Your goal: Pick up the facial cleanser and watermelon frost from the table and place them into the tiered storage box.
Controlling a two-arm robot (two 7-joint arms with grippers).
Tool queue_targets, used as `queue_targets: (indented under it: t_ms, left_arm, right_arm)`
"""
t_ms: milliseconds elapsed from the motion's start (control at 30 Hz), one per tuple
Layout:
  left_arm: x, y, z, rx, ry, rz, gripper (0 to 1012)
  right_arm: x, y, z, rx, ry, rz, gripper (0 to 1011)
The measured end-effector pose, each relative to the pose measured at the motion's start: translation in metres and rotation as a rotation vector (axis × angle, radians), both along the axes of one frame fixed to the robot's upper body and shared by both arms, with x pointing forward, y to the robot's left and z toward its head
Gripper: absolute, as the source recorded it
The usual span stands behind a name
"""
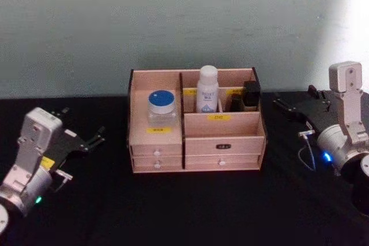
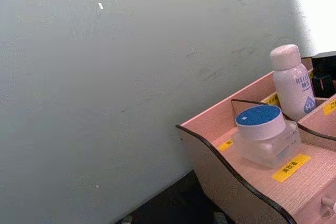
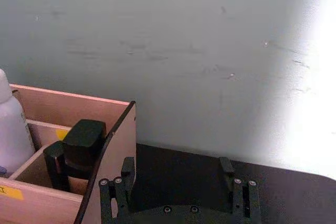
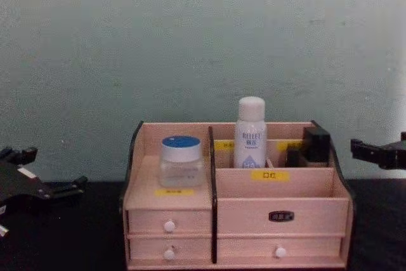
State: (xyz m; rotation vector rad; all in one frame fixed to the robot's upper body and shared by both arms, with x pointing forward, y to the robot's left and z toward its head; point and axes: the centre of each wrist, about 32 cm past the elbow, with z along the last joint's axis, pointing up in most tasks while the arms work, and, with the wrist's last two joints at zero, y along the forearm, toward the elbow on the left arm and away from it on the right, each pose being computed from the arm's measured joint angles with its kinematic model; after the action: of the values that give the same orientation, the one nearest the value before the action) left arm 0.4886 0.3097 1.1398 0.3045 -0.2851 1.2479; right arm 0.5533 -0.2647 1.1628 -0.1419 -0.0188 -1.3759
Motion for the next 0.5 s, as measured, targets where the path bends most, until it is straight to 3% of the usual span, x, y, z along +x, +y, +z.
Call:
queue_targets:
  t_ms: [500]
  left_arm:
    - [0.0,0.0,0.0,0.0,0.0,0.0,1001]
  right_arm:
    - [0.0009,0.0005,-0.0003,0.0,0.008,0.008,1002]
